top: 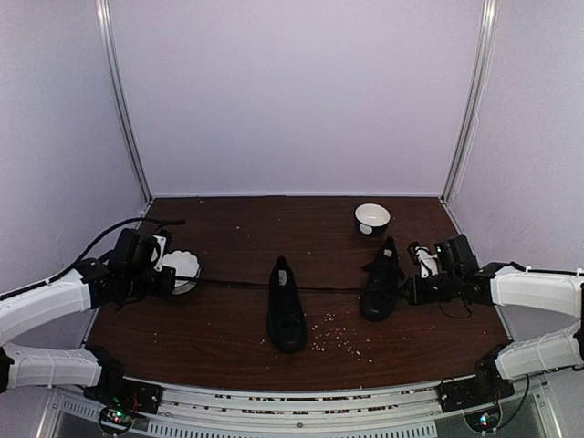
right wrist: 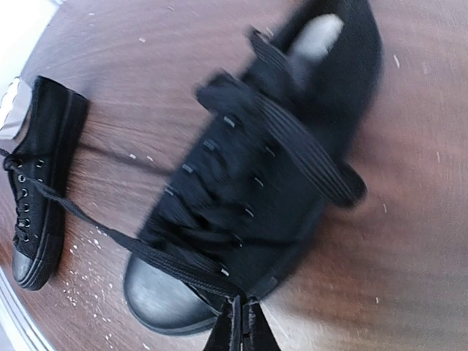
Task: Tie the shoes
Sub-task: Tie the crossed shoelace on the shoe.
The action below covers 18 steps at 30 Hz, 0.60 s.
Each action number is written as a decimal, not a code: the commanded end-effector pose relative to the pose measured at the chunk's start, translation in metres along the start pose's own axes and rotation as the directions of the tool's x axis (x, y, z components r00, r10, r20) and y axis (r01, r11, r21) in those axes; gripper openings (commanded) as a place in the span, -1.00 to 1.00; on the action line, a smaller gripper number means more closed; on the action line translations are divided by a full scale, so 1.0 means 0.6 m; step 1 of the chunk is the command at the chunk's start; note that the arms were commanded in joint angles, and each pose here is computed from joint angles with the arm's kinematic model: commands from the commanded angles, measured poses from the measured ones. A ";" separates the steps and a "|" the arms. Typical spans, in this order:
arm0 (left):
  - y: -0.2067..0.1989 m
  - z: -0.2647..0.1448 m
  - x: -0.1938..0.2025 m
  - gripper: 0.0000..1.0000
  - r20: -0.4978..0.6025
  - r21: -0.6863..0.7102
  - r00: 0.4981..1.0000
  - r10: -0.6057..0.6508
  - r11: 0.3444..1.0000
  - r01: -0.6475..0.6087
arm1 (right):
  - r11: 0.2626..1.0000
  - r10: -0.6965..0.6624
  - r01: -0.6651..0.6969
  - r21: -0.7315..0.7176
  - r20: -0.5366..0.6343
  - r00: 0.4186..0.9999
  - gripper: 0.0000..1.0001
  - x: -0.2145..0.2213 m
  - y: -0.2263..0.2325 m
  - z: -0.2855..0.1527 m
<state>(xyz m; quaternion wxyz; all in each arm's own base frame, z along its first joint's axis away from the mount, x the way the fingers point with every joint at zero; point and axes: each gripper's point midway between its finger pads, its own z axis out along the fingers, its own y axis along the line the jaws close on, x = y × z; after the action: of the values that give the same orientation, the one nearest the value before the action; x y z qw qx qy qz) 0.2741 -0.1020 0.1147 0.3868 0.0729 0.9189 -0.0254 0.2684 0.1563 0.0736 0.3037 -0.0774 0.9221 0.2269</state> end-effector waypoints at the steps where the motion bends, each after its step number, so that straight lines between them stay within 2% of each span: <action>1: 0.039 -0.012 0.015 -1.00 0.006 -0.055 0.993 -0.116 0.992 0.116 | 0.987 0.157 -0.158 -0.028 -0.053 0.986 -1.00 0.024 -0.016 -0.003; 6: 0.082 -0.030 0.019 -1.00 0.087 -0.085 0.964 -0.249 0.963 0.257 | 0.965 0.252 -0.253 -0.072 -0.022 0.967 -1.00 0.015 -0.031 -0.008; 13: 0.095 -0.016 0.042 -1.00 0.043 -0.113 0.961 -0.274 0.954 0.278 | 0.950 0.298 -0.302 -0.086 -0.050 0.953 -1.00 0.027 -0.043 0.005; 18: 0.125 -0.022 0.052 -1.00 0.067 -0.176 0.947 -0.313 0.931 0.320 | 0.935 0.345 -0.347 -0.069 -0.039 0.938 -1.00 0.033 -0.068 0.001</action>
<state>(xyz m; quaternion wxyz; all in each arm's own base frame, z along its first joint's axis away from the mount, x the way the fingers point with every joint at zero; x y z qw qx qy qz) 0.2560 -0.0395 0.1011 0.3903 -0.0756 0.9174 -0.0191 0.2625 0.1295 0.0495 0.2417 0.0492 0.9201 0.3041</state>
